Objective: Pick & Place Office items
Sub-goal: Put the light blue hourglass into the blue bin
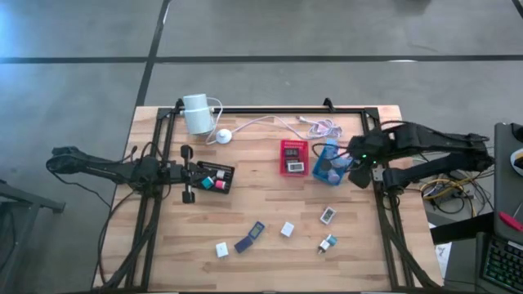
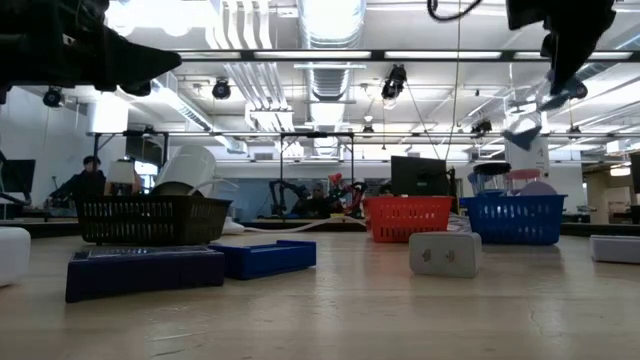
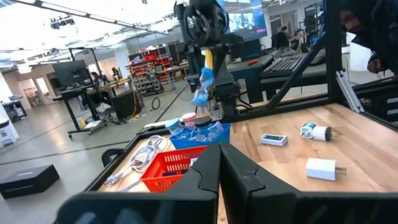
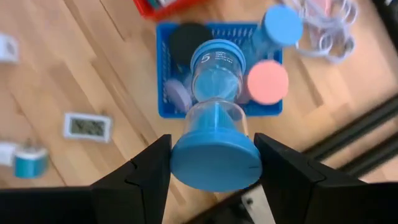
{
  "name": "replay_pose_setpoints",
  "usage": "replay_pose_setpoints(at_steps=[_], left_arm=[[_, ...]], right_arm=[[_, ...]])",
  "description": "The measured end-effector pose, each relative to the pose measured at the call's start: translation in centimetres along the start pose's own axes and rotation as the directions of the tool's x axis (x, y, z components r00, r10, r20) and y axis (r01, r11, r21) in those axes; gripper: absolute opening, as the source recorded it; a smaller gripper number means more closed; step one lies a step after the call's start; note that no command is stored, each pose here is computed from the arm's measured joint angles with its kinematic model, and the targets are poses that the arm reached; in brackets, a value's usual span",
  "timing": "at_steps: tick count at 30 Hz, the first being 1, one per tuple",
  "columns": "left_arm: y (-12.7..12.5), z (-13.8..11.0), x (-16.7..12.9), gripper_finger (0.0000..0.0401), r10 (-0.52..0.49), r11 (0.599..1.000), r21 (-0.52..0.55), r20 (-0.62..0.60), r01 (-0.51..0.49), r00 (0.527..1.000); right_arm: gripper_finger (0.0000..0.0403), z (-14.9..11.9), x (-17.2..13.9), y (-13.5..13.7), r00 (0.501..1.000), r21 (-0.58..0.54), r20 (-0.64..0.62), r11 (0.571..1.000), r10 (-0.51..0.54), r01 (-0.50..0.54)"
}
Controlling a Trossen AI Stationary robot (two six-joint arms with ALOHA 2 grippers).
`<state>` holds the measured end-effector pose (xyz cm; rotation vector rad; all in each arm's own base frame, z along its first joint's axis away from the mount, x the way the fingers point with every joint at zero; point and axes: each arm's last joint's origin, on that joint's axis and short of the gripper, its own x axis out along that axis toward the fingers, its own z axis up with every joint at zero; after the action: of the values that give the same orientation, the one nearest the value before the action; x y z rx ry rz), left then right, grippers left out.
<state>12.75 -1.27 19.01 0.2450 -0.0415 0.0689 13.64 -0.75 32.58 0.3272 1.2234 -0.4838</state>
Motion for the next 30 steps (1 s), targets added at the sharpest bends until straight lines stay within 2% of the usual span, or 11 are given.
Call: replay_pose_setpoints(at_steps=[11,23,30], left_arm=[[0.0,0.0,0.0,0.0013,-0.001,0.999,-0.04,-0.002,0.001,1.0],[0.0,0.0,0.0,0.001,-0.001,0.999,-0.044,-0.002,0.001,1.0],[0.0,-0.1,0.0,0.0011,-0.003,0.999,-0.043,-0.01,0.003,1.0]], right_arm=[[0.0196,0.7,4.3,1.4,0.977,-0.075,-0.198,0.995,-0.084,0.07],[0.0196,1.9,6.9,1.6,0.943,-0.138,-0.289,0.982,-0.167,0.132],[0.0196,3.5,7.2,0.8,0.935,-0.142,-0.312,0.981,-0.169,0.13]])
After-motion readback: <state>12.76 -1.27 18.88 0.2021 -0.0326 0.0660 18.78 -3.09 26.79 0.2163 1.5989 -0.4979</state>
